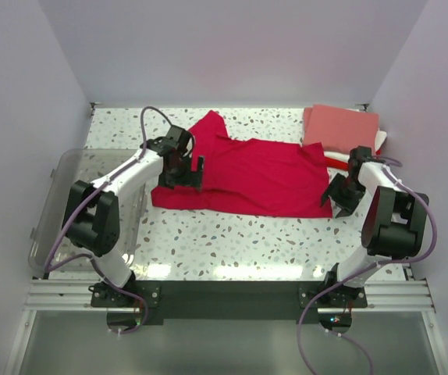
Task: Fold and stack the t-shirts
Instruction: Fold the tshirt
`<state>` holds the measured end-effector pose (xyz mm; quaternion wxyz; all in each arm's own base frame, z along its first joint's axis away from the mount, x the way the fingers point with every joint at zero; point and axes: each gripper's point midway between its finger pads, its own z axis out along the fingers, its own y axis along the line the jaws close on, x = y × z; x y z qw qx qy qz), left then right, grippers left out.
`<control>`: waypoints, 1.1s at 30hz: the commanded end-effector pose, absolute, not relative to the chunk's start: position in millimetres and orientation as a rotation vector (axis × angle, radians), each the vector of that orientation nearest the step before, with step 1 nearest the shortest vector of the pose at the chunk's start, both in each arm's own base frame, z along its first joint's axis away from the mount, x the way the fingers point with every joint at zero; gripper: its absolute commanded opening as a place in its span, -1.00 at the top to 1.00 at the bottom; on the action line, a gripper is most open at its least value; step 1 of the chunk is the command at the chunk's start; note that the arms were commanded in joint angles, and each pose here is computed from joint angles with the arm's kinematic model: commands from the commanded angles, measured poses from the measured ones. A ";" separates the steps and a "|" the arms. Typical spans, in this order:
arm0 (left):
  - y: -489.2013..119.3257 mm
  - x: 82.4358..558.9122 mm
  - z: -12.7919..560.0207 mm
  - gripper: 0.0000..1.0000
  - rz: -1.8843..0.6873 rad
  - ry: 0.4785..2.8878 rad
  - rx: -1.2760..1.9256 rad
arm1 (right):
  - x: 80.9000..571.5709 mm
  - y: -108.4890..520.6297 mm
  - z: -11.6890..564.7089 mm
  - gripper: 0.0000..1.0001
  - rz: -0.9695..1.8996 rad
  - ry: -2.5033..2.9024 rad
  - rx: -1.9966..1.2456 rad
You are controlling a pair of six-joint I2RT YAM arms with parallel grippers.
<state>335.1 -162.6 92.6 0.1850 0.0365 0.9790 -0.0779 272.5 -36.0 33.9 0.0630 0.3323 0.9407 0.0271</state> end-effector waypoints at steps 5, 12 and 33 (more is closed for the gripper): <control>-175.8 329.1 92.6 -1.00 -0.333 2.706 0.053 | 282.7 -38.8 23.9 0.01 0.112 2.813 1.004; -166.8 313.7 74.2 -1.00 -0.302 2.732 0.024 | 273.8 -37.6 12.5 0.53 0.114 2.847 1.025; -131.4 294.7 25.6 -1.00 -0.087 2.769 0.055 | 281.1 -70.6 24.5 1.00 0.010 2.869 0.987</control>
